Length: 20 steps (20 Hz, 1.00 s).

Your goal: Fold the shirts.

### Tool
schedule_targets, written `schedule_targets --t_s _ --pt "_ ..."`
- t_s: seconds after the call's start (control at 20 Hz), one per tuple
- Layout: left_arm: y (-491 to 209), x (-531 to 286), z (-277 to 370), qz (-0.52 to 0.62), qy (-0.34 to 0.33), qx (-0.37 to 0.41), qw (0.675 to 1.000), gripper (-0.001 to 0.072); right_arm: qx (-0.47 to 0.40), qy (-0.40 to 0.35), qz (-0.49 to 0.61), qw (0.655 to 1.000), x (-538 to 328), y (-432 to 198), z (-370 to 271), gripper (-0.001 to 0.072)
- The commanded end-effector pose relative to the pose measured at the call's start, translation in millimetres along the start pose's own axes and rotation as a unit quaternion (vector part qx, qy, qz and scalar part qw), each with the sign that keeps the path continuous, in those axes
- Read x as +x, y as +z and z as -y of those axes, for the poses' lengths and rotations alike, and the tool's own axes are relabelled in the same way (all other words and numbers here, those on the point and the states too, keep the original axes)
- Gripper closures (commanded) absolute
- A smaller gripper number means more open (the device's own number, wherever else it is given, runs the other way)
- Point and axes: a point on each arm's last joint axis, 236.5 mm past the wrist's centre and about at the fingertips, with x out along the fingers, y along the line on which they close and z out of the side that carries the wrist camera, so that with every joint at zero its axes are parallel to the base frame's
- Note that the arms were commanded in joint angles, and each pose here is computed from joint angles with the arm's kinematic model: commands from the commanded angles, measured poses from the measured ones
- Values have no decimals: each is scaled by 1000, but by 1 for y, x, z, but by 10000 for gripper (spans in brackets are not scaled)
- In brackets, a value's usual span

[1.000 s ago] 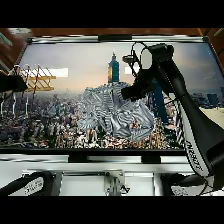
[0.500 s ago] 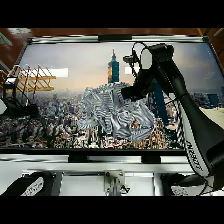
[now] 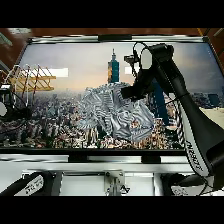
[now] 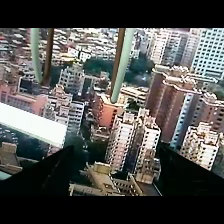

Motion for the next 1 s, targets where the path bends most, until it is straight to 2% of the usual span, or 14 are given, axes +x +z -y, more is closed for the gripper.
schedule_targets --t_s 0.0,0.05,0.1,0.45,0.75,0.8,0.95 --pt "1 30 -2 -9 1 7 1000 114 2 1 -1 1000 0 0 -1 640" --pt "0 37 -1 -12 0 8 1000 196 3 1 -2 1000 0 -1 -1 640" --pt "1 44 1 -13 -2 9 1000 241 3 1 -4 1000 0 -2 -1 640" --pt "0 80 -5 -34 -5 -28 999 240 3 0 -6 1000 0 -3 -1 640" --pt "0 99 -4 -48 -9 -30 998 246 3 0 -6 1000 0 -3 -1 640" --pt "1 102 -4 -49 -9 -30 998 295 3 0 -6 1000 0 -3 -1 640" --pt "2 108 -2 -49 -11 -28 998 348 3 0 -6 1000 0 -3 -1 640"
